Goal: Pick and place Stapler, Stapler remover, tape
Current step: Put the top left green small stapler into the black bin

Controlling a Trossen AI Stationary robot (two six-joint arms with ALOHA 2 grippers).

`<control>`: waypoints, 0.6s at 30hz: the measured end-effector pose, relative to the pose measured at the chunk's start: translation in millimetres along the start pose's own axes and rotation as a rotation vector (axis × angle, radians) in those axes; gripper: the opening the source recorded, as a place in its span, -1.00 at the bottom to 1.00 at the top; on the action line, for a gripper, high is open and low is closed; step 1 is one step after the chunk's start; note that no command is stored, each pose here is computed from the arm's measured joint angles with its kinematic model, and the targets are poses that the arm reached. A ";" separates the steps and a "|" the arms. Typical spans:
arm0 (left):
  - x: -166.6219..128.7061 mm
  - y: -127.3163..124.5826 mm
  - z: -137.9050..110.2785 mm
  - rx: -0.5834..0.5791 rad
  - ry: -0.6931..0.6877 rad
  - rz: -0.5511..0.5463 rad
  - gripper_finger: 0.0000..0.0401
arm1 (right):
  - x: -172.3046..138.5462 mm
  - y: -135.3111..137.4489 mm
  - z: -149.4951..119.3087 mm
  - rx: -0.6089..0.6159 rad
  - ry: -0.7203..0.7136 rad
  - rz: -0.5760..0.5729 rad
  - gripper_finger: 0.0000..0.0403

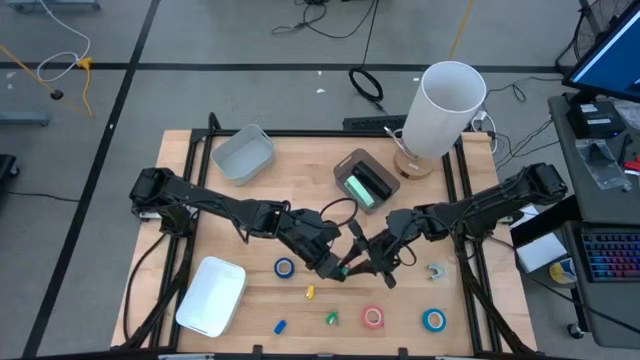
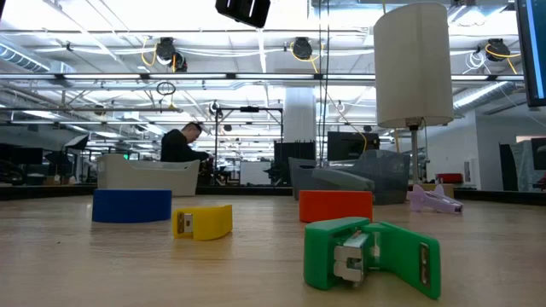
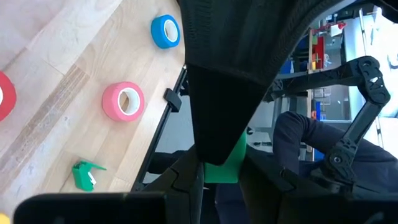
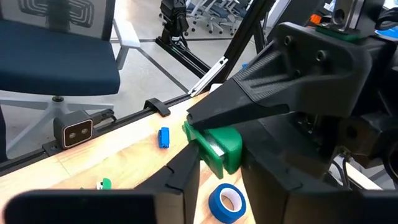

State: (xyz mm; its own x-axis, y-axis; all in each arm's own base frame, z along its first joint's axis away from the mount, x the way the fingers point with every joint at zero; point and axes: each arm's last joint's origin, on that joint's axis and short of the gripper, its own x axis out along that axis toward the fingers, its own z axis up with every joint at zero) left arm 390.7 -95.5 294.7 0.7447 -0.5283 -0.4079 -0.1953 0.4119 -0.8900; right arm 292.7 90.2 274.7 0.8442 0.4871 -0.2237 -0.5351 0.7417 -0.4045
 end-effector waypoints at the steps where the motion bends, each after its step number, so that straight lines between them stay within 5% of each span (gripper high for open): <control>1: 0.0 0.1 0.0 0.000 0.001 0.000 -0.54 | -0.1 0.0 0.0 0.002 0.001 0.000 -0.57; 7: 0.0 0.2 0.0 -0.001 0.000 0.002 -0.54 | -0.2 0.1 -0.4 0.014 0.008 0.001 -0.73; 18: 0.4 0.6 0.2 -0.008 -0.007 0.006 -0.54 | -0.2 0.3 -0.8 0.033 0.015 0.003 -0.74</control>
State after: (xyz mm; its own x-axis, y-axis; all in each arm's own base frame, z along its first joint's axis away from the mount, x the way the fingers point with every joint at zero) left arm 391.0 -95.3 294.1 0.7477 -0.5209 -0.4118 -0.2045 0.4094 -0.8891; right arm 292.4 90.0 274.0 0.8430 0.4825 -0.2378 -0.5379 0.7552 -0.3746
